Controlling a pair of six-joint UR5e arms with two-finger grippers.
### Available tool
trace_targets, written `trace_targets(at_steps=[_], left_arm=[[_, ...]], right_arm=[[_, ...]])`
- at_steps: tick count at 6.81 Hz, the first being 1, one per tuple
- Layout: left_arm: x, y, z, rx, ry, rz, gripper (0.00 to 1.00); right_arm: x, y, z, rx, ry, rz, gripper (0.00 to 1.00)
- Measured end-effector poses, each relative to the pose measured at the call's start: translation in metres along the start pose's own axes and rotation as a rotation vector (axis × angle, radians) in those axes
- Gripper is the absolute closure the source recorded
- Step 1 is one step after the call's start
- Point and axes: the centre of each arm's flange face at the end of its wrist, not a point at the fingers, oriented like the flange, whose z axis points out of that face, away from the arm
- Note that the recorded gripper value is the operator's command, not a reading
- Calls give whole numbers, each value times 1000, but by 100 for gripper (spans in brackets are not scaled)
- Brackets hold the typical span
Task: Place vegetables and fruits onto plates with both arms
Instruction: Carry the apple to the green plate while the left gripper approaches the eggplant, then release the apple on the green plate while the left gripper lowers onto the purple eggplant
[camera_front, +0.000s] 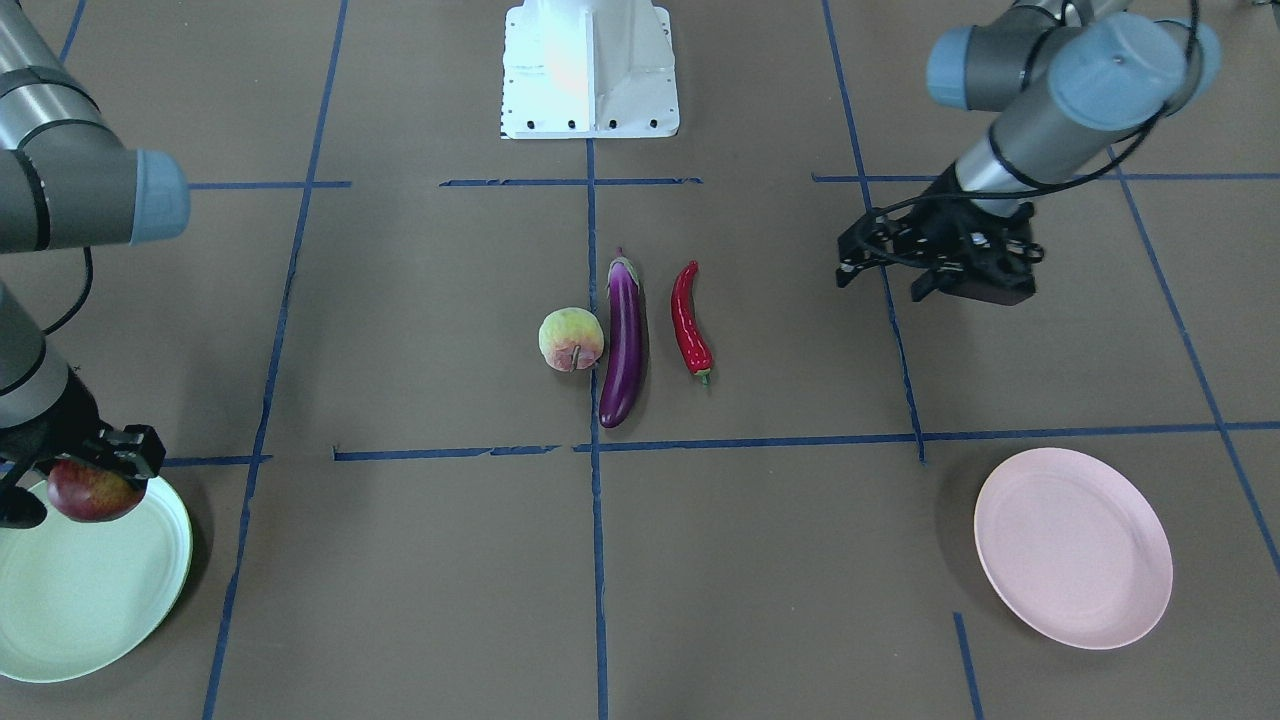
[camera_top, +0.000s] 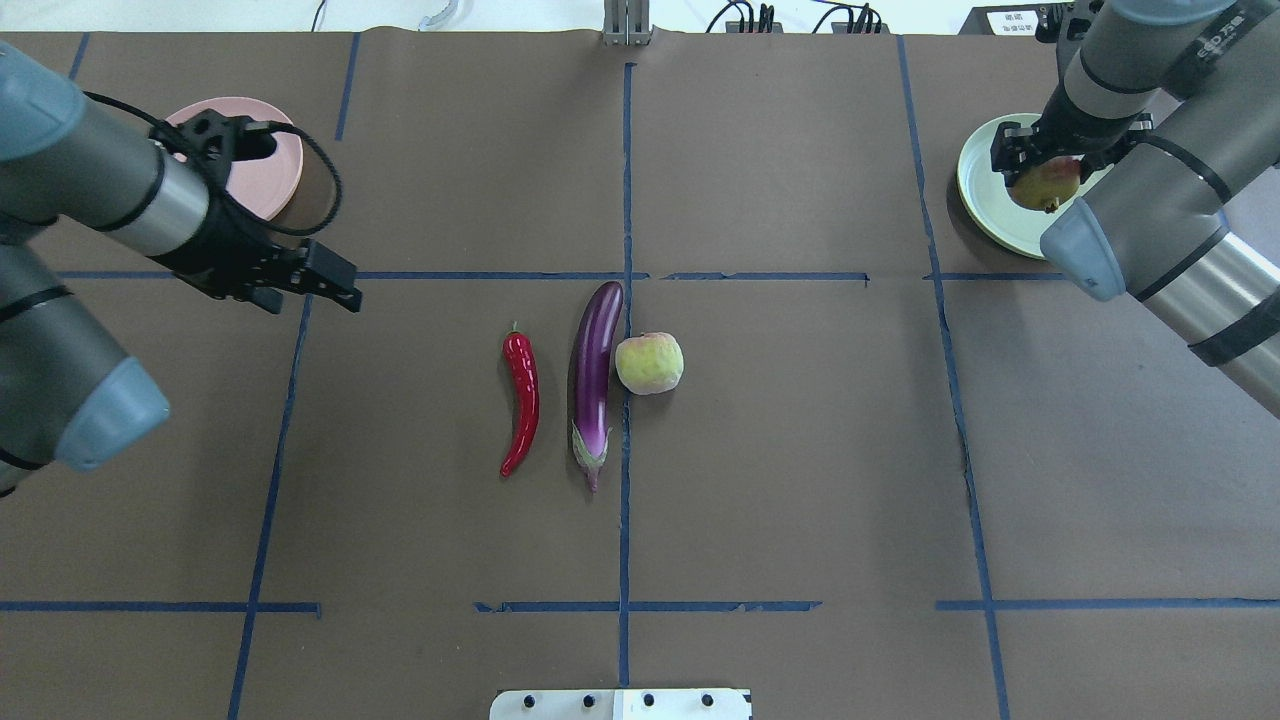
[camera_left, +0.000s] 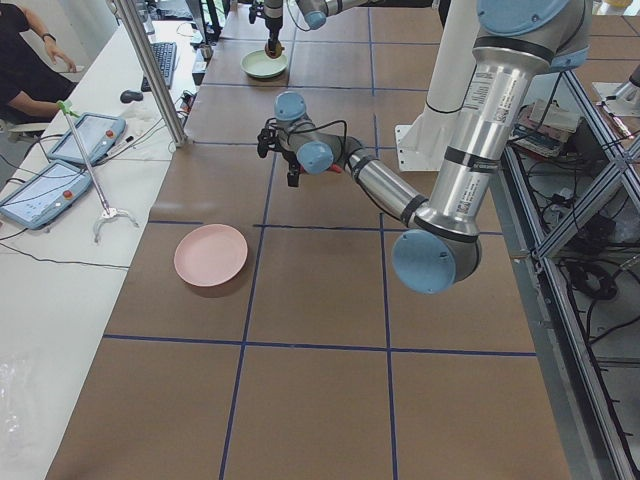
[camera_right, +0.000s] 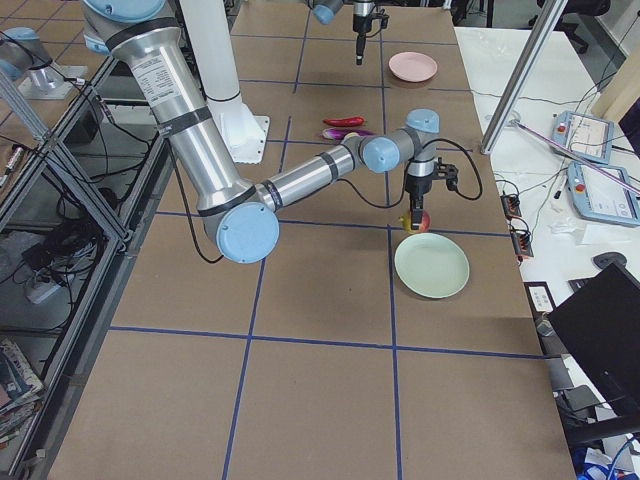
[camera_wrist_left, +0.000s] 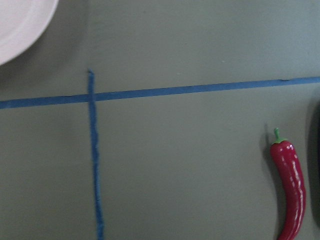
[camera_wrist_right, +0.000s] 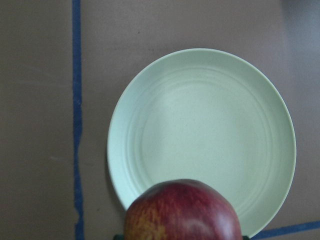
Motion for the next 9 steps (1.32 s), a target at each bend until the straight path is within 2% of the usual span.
trace_targets(at_steps=[1, 2, 3, 4, 6, 9], left_arm=[[43, -5, 24, 27, -10, -29, 0], [73, -10, 41, 42, -16, -33, 0], [92, -12, 57, 54, -30, -27, 0], [102, -7, 76, 66, -56, -18, 0], [119, 3, 102, 87, -84, -14, 0], [175, -19, 124, 110, -81, -14, 2]], right_arm=[[29, -15, 31, -10, -13, 2, 94], [52, -22, 51, -24, -11, -2, 56], [66, -24, 61, -33, -7, -11, 10], [74, -23, 67, -39, -3, -15, 0], [81, -20, 71, -24, -15, -26, 0], [79, -17, 54, -9, -88, -44, 0]])
